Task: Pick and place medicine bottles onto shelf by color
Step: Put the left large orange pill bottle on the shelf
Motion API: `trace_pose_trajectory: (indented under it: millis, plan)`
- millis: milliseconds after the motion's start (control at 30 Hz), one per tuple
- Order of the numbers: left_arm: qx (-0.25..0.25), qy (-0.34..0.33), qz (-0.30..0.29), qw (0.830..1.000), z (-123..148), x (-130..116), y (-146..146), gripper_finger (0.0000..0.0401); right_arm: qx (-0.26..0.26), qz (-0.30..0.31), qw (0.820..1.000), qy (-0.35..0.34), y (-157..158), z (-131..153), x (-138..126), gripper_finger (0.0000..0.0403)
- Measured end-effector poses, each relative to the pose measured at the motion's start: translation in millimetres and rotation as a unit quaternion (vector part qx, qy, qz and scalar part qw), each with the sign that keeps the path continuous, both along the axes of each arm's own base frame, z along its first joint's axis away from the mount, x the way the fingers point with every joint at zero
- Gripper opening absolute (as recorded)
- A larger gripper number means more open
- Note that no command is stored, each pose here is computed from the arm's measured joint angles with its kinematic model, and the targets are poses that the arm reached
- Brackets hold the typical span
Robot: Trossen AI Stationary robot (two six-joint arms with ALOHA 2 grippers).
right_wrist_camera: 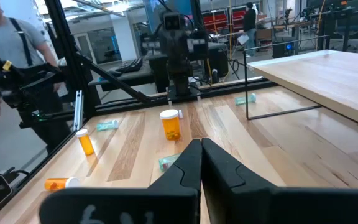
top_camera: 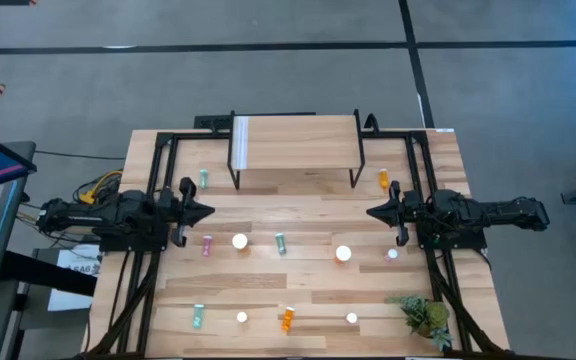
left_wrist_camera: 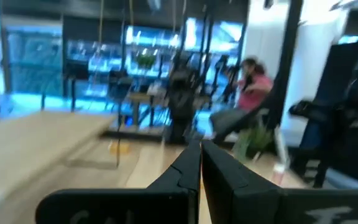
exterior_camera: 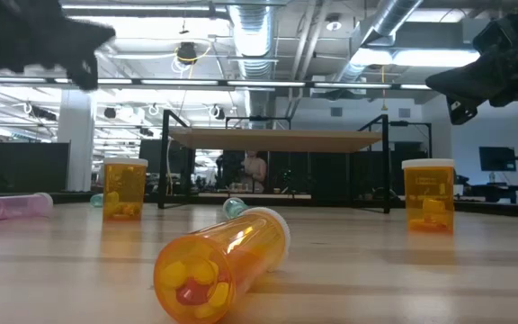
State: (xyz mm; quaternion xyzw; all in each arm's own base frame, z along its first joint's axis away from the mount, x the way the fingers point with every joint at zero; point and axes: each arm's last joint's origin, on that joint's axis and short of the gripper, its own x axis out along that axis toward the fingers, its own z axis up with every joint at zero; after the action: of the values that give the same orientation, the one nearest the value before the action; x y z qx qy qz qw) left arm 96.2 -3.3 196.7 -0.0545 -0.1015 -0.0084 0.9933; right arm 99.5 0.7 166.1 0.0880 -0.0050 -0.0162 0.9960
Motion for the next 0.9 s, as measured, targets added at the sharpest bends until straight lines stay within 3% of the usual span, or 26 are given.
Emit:
trace_pose_trajectory:
  millis: [200, 367, 533, 667, 900]
  plan:
    - [0.01, 0.007, 0.007, 1.0, 40, 0, 0, 0.0, 0.0, 0.0, 1.0, 0.0, 0, 0, 0, 0.0027]
    - [-0.012, 0.038, 0.008, 0.999, 68, 14, 0, 0.0, 0.0, 0.0, 1.0, 0.0, 0, 0, 0, 0.0027]
    - [-0.019, 0.129, -0.005, 0.991, 89, 43, -2, 0.0, 0.0, 0.0, 1.0, 0.0, 0, 0, 0, 0.0027]
    - [-0.011, 0.235, -0.008, 0.972, 94, 68, -4, 0.0, 0.0, 0.0, 1.0, 0.0, 0, 0, 0, 0.0027]
    - [0.016, 0.305, -0.019, 0.952, 97, 98, -6, 0.0024, 0.0, 0.0, 1.0, 0.0, 0, 0, 0, 0.0027]
